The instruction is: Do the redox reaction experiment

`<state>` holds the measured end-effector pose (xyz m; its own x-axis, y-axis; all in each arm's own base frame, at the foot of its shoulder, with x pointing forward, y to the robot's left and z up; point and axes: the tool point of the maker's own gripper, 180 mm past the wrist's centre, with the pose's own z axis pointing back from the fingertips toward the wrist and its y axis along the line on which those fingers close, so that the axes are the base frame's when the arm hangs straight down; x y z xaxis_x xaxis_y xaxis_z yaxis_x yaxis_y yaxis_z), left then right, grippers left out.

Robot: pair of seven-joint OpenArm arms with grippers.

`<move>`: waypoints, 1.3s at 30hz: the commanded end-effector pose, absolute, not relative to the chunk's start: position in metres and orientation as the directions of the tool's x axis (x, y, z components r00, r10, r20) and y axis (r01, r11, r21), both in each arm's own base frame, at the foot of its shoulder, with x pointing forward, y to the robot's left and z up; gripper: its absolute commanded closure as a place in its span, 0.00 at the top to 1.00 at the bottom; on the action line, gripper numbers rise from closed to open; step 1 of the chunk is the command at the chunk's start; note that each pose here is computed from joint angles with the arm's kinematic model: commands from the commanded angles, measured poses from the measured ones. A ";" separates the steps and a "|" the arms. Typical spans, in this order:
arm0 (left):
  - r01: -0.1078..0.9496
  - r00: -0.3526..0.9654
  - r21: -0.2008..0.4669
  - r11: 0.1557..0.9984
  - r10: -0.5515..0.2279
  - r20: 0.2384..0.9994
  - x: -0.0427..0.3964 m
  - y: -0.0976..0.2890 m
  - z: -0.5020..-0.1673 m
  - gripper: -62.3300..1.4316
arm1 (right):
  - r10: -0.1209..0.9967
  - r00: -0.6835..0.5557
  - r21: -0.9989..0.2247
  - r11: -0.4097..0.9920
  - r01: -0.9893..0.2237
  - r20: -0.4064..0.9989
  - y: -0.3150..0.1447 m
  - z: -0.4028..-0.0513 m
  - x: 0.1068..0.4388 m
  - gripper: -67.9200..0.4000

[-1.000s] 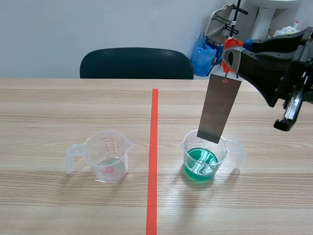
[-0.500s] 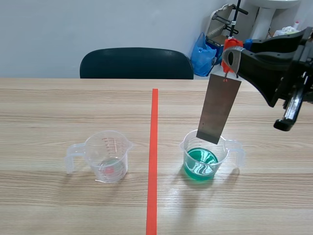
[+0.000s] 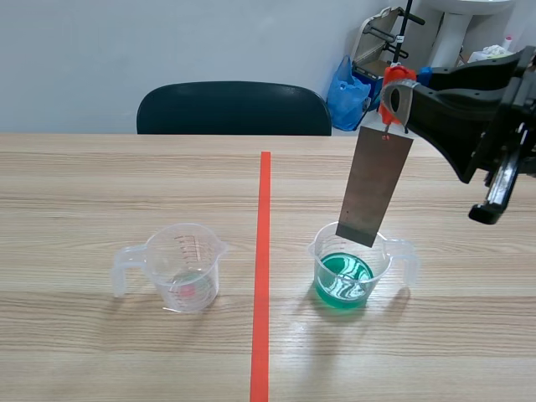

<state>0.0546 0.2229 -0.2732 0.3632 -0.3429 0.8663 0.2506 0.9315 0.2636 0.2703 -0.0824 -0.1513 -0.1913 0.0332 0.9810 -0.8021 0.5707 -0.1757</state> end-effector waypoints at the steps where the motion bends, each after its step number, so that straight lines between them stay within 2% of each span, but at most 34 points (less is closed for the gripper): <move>1: 0.247 0.337 0.262 0.933 -0.336 0.879 0.059 0.220 -0.267 0.99 | 0.013 -0.213 -0.182 0.573 -0.799 0.977 -0.083 -0.142 0.272 0.02; 30: 0.249 0.334 0.263 0.932 -0.337 0.880 0.059 0.220 -0.267 0.99 | 0.014 -0.211 -0.181 0.574 -0.799 0.977 -0.083 -0.142 0.272 0.02; 39: 0.321 0.304 0.273 0.907 -0.371 0.877 0.068 0.219 -0.265 0.97 | 0.014 -0.211 -0.181 0.573 -0.799 0.977 -0.083 -0.142 0.272 0.02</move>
<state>0.0624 0.2226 -0.2713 0.3356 -0.3740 0.8645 0.3119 0.9101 0.2727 0.2704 -0.0825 -0.1518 -0.1895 0.0357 0.9812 -0.8021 0.5707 -0.1757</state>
